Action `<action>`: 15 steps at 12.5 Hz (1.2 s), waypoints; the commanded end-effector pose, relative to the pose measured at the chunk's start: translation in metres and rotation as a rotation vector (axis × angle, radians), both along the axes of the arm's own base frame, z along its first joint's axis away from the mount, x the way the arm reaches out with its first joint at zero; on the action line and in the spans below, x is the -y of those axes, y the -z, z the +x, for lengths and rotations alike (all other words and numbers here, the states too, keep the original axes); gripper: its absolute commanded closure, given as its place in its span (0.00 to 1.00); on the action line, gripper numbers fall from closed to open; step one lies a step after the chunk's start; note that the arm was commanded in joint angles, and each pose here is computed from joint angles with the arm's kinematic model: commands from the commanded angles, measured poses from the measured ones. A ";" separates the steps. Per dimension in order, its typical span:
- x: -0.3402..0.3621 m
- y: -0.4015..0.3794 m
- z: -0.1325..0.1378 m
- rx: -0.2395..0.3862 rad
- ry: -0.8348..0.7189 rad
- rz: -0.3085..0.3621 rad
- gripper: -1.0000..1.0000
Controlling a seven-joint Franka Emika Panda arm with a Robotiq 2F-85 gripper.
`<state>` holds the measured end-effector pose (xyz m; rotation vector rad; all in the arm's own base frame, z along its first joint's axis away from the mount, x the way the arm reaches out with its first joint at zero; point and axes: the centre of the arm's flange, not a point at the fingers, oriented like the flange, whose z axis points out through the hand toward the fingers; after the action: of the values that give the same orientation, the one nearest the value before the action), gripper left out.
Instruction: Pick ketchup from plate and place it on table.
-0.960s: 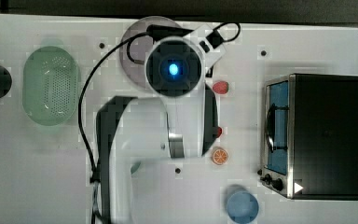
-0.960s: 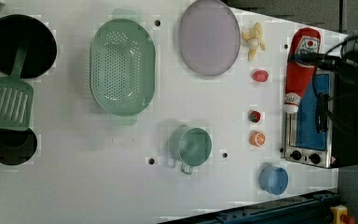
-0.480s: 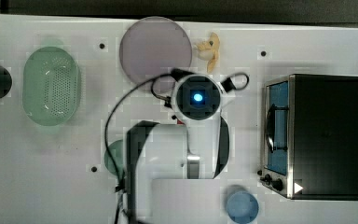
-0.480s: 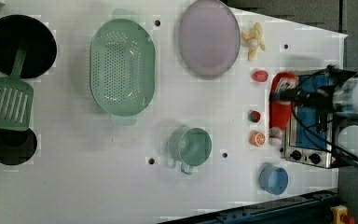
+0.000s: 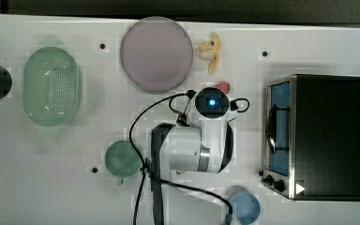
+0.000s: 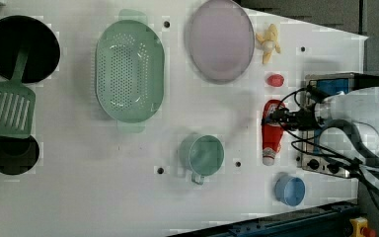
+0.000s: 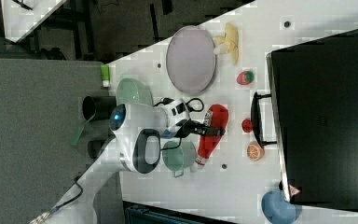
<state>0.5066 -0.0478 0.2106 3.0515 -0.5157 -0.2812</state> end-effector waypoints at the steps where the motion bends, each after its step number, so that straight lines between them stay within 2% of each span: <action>1: -0.014 -0.016 0.011 0.068 0.035 -0.002 0.13; 2: -0.014 -0.012 0.012 0.082 0.036 -0.002 0.00; 3: -0.015 -0.016 0.016 0.117 0.034 -0.003 0.00; 5: -0.014 -0.027 0.017 0.131 0.039 -0.005 0.00; 7: -0.011 -0.055 0.023 0.175 0.101 -0.014 0.00; 11: -0.007 -0.143 0.029 0.218 0.425 -0.045 0.00; 12: -0.007 -0.170 0.029 0.210 0.473 -0.052 0.00; 15: -0.005 -0.246 0.023 0.133 0.531 -0.076 0.00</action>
<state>0.5318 -0.0395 0.4229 2.8773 -1.1292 -0.1113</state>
